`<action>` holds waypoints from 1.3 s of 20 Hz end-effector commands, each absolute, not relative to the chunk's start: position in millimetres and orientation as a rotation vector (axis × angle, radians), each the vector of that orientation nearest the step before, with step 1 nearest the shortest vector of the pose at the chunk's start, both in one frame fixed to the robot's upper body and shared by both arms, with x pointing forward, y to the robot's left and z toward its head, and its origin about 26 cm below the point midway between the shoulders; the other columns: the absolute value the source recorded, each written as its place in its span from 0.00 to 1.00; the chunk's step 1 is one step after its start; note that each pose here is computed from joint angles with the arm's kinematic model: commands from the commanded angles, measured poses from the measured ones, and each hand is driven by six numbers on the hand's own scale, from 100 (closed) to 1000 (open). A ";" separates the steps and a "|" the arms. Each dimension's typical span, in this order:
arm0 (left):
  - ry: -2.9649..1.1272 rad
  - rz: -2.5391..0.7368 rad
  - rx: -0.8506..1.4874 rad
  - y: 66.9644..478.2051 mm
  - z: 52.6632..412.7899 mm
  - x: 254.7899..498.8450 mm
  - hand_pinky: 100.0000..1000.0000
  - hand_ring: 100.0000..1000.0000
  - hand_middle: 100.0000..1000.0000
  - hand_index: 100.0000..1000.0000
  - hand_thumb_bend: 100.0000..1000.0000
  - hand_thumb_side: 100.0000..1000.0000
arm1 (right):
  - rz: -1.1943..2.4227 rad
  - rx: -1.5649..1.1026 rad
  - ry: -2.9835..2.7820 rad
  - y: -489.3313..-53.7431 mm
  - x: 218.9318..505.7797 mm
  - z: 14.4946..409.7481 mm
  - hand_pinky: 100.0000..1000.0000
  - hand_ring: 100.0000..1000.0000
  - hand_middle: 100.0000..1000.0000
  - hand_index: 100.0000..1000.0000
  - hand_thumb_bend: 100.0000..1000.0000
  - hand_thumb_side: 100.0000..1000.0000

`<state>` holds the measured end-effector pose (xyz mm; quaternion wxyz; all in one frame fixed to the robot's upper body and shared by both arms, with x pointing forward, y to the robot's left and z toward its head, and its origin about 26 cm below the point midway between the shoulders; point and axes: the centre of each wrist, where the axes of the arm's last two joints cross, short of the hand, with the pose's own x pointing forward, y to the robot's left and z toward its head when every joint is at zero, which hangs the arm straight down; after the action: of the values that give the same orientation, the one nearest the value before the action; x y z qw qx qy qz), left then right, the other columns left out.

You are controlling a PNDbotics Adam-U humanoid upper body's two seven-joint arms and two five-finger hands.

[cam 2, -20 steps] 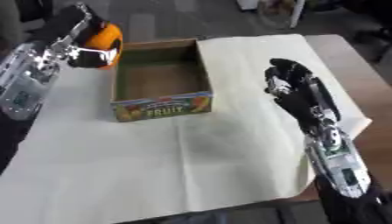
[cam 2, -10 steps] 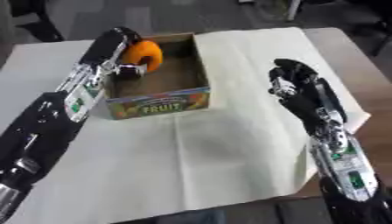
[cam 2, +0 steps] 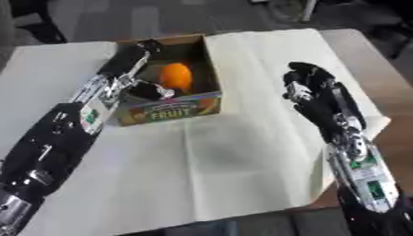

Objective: Pick up objects on the table and place them in the box.

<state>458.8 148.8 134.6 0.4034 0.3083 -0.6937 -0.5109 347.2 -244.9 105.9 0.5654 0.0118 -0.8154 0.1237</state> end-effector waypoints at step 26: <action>-1.908 -0.200 0.201 282.2 155.1 363.5 0.72 0.64 0.66 0.71 0.25 0.54 | 0.257 -0.023 -1.946 -258.4 347.5 114.1 0.58 0.75 0.60 0.77 0.00 0.29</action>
<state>363.6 278.7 145.0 0.5825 0.0855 -0.8028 -0.0946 346.4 -252.2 104.9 0.5665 -0.0010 -0.8171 0.1066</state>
